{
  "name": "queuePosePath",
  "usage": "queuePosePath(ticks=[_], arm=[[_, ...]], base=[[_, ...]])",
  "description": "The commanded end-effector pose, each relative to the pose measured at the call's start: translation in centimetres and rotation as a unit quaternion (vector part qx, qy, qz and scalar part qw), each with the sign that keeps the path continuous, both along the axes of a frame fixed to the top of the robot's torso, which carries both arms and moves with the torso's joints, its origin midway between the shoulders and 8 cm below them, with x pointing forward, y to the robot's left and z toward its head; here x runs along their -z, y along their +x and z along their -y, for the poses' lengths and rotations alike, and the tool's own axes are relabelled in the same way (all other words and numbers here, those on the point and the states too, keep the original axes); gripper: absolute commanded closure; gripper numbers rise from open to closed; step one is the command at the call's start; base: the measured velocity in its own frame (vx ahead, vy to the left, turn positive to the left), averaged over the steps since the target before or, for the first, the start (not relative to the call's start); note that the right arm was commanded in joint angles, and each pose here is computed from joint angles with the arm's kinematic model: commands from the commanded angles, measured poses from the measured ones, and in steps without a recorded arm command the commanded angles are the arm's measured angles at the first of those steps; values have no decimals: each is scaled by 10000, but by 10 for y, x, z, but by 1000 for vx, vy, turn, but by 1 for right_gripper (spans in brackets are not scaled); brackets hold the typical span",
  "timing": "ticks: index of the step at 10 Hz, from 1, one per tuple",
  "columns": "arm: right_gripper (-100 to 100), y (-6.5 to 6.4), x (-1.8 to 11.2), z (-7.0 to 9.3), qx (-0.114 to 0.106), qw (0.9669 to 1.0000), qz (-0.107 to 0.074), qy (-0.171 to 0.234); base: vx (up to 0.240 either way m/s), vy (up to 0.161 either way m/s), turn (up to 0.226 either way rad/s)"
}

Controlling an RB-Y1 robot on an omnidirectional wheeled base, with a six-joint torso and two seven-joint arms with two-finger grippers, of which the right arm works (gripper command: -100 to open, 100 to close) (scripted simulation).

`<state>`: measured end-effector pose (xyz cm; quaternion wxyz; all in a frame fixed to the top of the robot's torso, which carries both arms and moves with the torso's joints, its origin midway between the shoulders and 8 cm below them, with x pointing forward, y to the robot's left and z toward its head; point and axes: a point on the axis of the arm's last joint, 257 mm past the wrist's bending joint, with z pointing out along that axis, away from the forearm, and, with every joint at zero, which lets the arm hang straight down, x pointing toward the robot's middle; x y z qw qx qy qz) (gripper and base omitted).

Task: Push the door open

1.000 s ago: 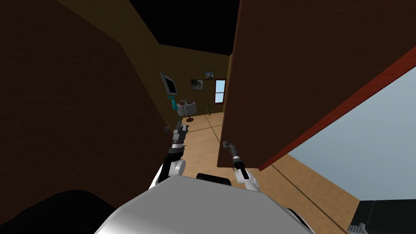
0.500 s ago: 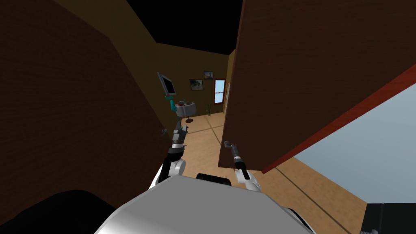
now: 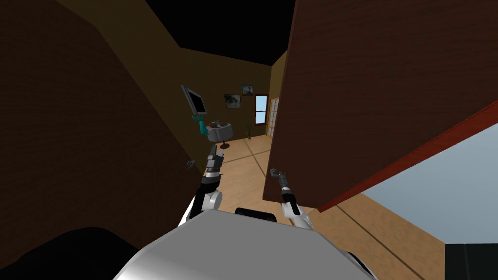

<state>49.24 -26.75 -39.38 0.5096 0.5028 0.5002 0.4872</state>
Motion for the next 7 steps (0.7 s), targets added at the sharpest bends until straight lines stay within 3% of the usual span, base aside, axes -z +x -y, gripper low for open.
queuePosePath(ticks=[1, 3, 5, 7], arm=[[100, 2, -4, 1, 71, 10000, 48, 41], [100, 1, -2, 3, 173, 9998, 37, 94], [100, -1, -3, 26, 331, 9994, 32, 18], [100, -2, -3, 35, 422, 9991, 35, 4]], base=[[162, 104, -58], [155, 99, -55], [97, 24, -46], [173, 59, -43]])
